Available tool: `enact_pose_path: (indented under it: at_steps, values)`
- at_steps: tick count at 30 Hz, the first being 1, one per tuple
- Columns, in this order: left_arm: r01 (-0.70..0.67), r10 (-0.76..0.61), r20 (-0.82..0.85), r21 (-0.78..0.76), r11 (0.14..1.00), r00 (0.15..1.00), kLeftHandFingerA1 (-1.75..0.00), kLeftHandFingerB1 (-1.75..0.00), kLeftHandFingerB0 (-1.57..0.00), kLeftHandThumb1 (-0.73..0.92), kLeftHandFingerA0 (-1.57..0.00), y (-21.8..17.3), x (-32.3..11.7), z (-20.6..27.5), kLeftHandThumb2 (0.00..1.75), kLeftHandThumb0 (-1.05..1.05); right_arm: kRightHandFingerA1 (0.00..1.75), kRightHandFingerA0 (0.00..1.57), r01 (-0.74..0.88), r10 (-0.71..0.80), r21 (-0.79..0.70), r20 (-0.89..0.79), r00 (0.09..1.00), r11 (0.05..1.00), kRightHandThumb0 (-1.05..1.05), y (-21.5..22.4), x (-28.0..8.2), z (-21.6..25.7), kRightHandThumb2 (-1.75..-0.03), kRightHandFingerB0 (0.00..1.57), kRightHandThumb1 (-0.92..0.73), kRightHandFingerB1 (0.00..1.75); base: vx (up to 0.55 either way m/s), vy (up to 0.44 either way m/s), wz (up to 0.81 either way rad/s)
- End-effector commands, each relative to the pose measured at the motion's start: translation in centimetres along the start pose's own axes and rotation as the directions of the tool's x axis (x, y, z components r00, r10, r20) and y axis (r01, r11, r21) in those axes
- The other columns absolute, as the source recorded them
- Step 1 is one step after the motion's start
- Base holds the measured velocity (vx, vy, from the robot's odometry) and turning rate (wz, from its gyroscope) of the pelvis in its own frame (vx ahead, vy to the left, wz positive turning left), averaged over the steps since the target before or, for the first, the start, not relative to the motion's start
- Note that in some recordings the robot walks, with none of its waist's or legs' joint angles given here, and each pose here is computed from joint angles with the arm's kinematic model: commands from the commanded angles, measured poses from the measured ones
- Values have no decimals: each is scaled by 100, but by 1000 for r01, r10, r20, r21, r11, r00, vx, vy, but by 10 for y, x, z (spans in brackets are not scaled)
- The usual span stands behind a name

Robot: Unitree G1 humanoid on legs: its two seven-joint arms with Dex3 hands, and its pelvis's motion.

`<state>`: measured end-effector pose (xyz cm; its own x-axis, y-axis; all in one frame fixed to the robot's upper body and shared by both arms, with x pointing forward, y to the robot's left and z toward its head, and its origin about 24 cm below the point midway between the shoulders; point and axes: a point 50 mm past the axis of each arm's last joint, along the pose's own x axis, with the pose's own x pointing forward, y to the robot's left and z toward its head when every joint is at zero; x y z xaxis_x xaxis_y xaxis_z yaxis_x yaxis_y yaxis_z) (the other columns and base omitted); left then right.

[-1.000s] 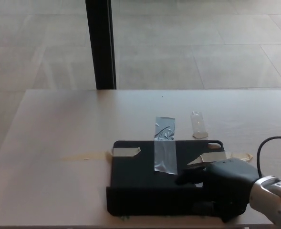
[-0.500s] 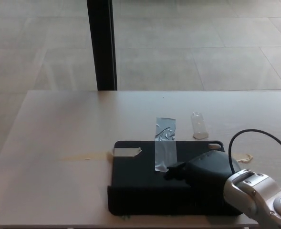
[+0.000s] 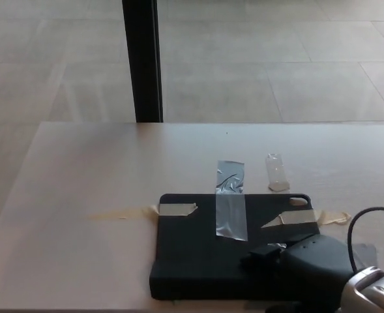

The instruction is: The robot uses its right hand to open a folded tablet cover kept in the middle of the desk

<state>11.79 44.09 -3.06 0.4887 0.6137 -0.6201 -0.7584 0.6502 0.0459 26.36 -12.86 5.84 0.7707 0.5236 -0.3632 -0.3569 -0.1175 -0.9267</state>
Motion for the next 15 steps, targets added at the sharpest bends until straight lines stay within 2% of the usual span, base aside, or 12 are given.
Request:
enact_pose_path:
  at_steps: [1, 2, 3, 6, 7, 8, 9, 10, 11, 12, 15]
  values:
    - [-26, 26, 22, 5, 1000, 999, -81, -61, -40, 78, -67, 5, 0, 14, 63, -75, 70, 45, -291, 284, 86, 90, 955, 953, -104, 37, -23, 10, -120, 21, -83, 49, 0, 0, 0]
    - [-26, 26, 21, 6, 1000, 999, -81, -61, -40, 78, -67, 6, 0, 15, 64, -75, 70, 48, -290, 282, 83, 95, 955, 954, -104, 37, -26, 12, -121, 22, -83, 49, 0, 0, 0]
    - [-24, 24, 22, 4, 1000, 999, -80, -61, -39, 79, -66, 6, 0, 15, 64, -75, 58, 38, -295, 288, 84, 93, 953, 952, -100, 37, -27, 13, -76, 25, -92, 40, 0, 0, 0]
    - [-21, 21, 21, -3, 1000, 1000, -81, -60, -40, 78, -67, 5, 0, 17, 63, -74, 57, 39, -323, 315, 95, 96, 944, 942, -98, 40, -34, 16, -75, 25, -92, 40, 0, 0, 0]
    - [-22, 22, 24, -2, 1000, 999, -81, -60, -41, 77, -69, 4, 0, 18, 63, -75, 71, 51, -321, 311, 109, 96, 945, 941, -99, 44, -37, 16, -118, 23, -79, 51, 0, 0, 0]
    - [-21, 21, 26, -2, 1000, 999, -80, -64, -39, 58, -67, 4, 0, 18, 91, -78, 68, 55, -318, 307, 117, 97, 947, 941, -102, 45, -37, 16, -77, 28, -92, 43, 0, 0, 0]
    - [-20, 20, 30, -2, 1000, 999, -81, -62, -41, 76, -71, 3, 0, 19, 63, -77, 65, 54, -318, 307, 144, 92, 947, 937, -98, 47, -38, 15, -74, 27, -92, 38, 0, 0, 0]
    - [-17, 17, 32, -7, 1000, 999, -81, -61, -41, 76, -69, 3, 1, 19, 63, -77, 61, 44, -330, 320, 171, 81, 944, 928, -100, 49, -39, 15, -119, 22, -80, 48, 0, 0, 0]
    - [-11, 12, 34, -15, 1000, 999, -81, -61, -41, 76, -69, 2, 1, 19, 63, -77, 61, 44, -340, 331, 190, 78, 940, 921, -100, 50, -41, 16, -119, 22, -80, 48, 0, 0, 0]
    - [-11, 12, 33, -11, 1000, 999, -80, -61, -41, 76, -70, 2, 1, 19, 63, -77, 53, 40, -333, 326, 200, 71, 943, 921, -102, 52, -43, 16, -80, 25, -91, 39, 0, 0, 0]
    - [-8, 8, 35, -6, 1000, 999, -80, -62, -42, 76, -68, 2, 1, 19, 64, -79, 55, 44, -306, 305, 279, 50, 951, 910, -98, 57, -48, 18, -76, 27, -91, 38, 0, 0, 0]
